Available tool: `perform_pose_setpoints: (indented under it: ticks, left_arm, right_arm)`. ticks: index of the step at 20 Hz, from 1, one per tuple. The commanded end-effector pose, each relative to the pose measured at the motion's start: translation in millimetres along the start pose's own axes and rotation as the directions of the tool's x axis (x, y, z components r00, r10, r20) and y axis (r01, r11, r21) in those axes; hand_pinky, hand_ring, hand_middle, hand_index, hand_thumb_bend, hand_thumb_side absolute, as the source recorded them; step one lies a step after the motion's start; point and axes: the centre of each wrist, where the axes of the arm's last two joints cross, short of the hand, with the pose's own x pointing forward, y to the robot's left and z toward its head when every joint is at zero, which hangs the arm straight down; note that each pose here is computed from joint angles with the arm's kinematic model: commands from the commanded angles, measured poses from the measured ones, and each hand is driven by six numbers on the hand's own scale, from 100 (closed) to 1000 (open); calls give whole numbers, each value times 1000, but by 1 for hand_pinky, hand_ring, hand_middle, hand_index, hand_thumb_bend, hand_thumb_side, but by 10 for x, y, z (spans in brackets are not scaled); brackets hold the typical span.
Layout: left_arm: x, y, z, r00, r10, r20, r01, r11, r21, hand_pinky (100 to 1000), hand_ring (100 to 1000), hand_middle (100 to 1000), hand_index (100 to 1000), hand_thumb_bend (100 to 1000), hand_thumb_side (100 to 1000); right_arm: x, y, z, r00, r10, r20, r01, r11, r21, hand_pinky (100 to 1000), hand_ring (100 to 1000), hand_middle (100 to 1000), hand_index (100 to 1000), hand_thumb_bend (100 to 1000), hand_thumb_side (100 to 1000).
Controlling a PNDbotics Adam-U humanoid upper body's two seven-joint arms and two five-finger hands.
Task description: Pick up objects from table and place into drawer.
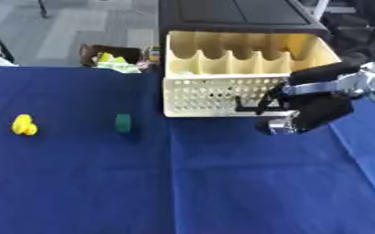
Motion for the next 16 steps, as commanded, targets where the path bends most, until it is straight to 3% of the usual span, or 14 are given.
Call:
perform_pose_setpoints:
  ticks: [1,5,16]
  left_arm:
    - [69,8,-45,1000,-18,24,18,1000,-17,425,594,523,793,100,830]
    - [68,7,-41,1000,-18,22,18,1000,-18,424,594,523,792,100,831]
    - [65,7,-33,1000,-21,16,22,1000,-19,424,595,524,791,100,835]
  right_arm:
    - [60,-113,109,988,147,-34,-149,988,-38,273,100,100,879,359,957]
    - [50,-131,33,971,239,-34,-240,970,-28,261,100,100,873,385,952]
    - [8,-169,16,974,224,-26,-224,974,-37,249,100,100,862,378,962]
